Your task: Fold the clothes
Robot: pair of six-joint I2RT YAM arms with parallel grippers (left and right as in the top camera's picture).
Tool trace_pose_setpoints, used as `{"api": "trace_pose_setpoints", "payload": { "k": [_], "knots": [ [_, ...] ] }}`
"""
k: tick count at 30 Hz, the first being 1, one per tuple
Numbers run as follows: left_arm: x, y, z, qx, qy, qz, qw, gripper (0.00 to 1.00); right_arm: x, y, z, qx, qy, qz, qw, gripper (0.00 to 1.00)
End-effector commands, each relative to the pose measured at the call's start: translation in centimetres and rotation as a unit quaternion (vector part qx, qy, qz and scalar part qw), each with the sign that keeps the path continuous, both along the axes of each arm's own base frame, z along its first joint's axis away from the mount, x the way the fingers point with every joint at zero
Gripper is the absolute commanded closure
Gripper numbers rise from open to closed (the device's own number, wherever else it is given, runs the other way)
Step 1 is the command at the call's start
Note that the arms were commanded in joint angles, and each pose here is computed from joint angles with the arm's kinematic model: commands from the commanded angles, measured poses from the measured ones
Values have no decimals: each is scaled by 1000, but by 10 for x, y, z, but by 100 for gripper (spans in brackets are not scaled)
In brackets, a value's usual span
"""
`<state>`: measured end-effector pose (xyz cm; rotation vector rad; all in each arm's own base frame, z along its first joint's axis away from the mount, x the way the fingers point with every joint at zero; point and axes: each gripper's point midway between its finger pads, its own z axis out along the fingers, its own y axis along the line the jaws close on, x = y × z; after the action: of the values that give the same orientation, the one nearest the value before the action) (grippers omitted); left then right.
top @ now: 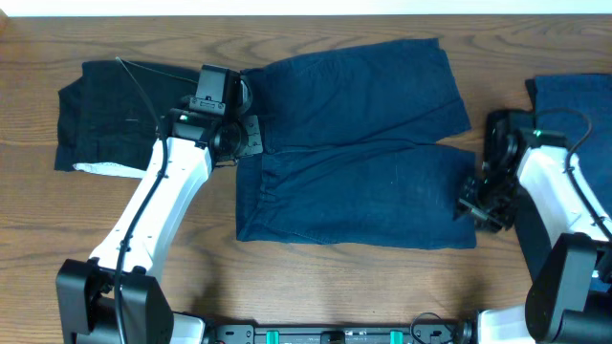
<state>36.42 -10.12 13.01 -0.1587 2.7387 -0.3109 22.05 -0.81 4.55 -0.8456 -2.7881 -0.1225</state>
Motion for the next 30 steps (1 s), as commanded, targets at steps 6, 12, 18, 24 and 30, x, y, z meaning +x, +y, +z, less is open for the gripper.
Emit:
{"api": "trace_pose_setpoints", "payload": {
  "k": [6,12,18,24,30],
  "knots": [
    [-3,6,-30,21,40,9,999,88,-19,-8,-2,-36,32,-63,997,57],
    [-5,7,-54,28,73,8,997,88,-28,-7,-11,-41,46,-87,994,55],
    [-6,7,-64,32,87,8,996,88,-39,-11,-17,-63,65,-118,989,55],
    [-5,7,-64,31,84,8,996,87,-47,-27,-29,-124,65,-159,977,1],
    [-5,7,-64,31,85,8,996,87,-41,-16,-45,-86,40,-154,984,3]
  ]
}}
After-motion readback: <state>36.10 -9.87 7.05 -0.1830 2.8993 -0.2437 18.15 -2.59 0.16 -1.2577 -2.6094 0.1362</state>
